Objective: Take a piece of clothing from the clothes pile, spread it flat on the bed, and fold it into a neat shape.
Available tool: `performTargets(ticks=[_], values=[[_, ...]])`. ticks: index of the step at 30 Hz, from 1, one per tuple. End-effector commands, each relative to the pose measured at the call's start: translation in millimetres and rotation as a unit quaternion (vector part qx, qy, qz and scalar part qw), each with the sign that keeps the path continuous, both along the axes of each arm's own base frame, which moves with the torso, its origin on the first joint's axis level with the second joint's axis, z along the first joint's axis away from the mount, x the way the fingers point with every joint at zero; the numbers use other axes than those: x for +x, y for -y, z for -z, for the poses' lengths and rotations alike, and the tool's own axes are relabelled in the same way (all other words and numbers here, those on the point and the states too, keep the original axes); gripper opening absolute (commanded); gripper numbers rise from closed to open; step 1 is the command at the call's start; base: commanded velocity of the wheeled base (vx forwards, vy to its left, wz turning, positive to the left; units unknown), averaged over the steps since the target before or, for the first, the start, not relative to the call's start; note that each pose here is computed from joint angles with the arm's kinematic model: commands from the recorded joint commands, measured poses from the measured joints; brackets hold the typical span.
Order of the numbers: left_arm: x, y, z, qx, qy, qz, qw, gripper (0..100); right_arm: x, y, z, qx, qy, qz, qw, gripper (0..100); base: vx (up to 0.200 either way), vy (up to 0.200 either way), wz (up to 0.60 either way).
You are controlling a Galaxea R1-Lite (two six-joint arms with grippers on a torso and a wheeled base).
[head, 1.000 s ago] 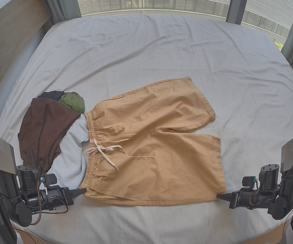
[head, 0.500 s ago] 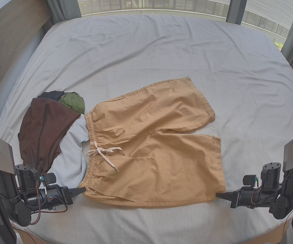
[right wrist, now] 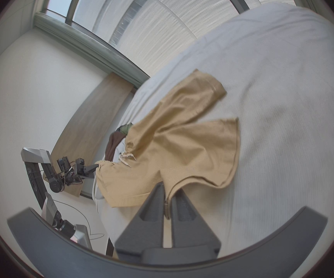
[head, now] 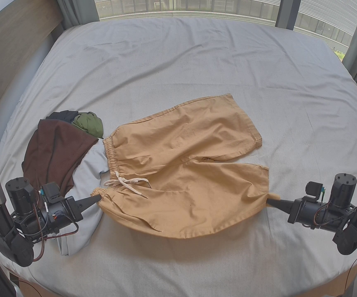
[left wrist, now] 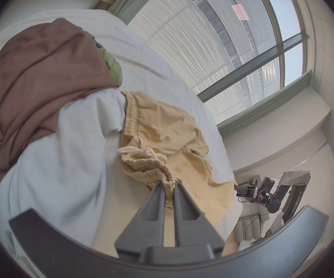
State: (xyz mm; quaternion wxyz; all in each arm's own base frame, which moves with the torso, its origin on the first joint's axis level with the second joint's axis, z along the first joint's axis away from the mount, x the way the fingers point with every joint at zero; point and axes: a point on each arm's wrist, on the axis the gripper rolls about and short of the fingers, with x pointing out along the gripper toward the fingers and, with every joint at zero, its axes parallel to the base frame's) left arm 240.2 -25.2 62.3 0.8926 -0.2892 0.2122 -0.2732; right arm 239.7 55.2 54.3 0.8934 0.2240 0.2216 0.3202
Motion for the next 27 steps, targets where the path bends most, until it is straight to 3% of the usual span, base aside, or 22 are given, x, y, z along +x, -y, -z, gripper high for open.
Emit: performTargets(ticks=[1, 14, 19, 27], values=[[4.8, 1.4, -12.3, -0.006, 0.029, -0.002, 0.9995, 0, 12.3, -2.0, -20.1, 0.013, 0.053, 0.002, 0.9985, 0, 0.0, 0.0, 0.0], [14.3, 1.6, -17.9, -0.011, 0.046, -0.011, 0.9988, 0, 38.3, 0.4, -40.4, 0.04, 0.095, 0.018, 0.9945, 0, 0.0, 0.0, 0.0], [23.0, 4.3, -26.9, -0.036, 0.053, -0.039, 0.9972, 0, 45.4, 0.7, -61.2, 0.056, 0.107, 0.022, 0.9924, 0, 0.0, 0.0, 0.0], [27.0, 10.7, -27.3, -0.035, 0.057, -0.049, 0.9966, 0, 57.8, 0.8, -90.8, 0.068, 0.121, 0.029, 0.9899, 0, 0.0, 0.0, 0.0]])
